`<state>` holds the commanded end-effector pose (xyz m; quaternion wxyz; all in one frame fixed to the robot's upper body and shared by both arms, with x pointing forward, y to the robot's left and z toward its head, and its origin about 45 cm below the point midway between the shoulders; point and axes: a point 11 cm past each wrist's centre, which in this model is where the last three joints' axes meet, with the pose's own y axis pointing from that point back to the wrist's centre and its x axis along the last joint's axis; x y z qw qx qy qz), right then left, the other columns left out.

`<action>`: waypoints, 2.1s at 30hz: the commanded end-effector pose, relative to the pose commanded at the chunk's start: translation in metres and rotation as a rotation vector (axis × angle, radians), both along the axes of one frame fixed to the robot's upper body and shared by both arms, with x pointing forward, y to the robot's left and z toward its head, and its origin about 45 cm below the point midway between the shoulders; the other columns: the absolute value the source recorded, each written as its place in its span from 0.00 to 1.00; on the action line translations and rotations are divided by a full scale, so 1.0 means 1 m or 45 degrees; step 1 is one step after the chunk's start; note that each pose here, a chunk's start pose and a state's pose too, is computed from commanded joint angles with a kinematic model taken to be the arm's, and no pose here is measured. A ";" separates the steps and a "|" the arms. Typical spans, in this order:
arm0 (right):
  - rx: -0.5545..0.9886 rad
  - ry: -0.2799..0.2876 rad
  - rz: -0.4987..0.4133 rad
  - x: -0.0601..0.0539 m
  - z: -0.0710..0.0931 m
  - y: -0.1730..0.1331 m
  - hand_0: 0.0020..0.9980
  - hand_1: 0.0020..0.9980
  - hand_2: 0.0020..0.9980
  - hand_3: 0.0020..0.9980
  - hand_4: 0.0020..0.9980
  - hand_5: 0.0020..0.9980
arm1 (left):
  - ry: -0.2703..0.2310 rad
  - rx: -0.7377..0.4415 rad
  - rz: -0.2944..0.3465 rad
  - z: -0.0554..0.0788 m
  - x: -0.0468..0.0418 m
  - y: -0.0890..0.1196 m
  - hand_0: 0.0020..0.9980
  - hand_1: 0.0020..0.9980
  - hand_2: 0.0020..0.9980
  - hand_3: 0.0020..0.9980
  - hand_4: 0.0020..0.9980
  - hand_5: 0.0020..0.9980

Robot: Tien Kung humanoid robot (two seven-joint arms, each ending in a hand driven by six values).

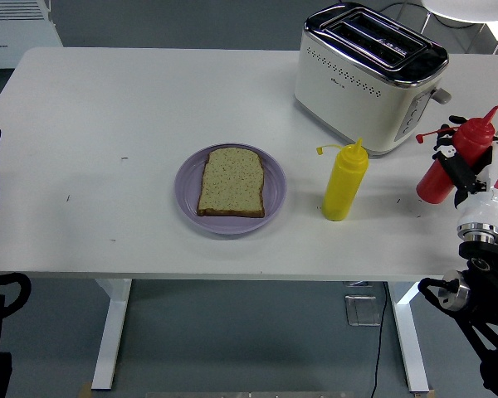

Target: Pick up the cup,pour liquid into bread,place the cup on the desk

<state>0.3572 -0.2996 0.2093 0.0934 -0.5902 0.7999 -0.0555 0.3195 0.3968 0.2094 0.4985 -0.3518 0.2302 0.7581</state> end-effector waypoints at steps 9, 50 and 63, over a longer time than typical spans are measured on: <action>-0.288 -0.204 0.061 0.014 0.072 0.007 0.13 0.25 0.39 0.49 0.55 0.15 | 0.004 0.000 -0.001 -0.001 -0.0007 0.000 0.81 0.74 0.73 0.72 0.49 1.00; -2.419 -0.193 0.360 0.063 0.117 0.134 0.20 0.31 0.42 0.50 0.49 0.12 | -0.010 -0.006 0.021 0.001 -0.0013 0.004 0.81 0.74 0.73 0.72 0.49 1.00; -2.398 -0.258 0.265 0.064 0.149 0.145 0.22 0.32 0.42 0.51 0.46 0.10 | -0.010 -0.004 0.026 0.002 -0.0020 0.006 0.81 0.74 0.73 0.72 0.49 1.00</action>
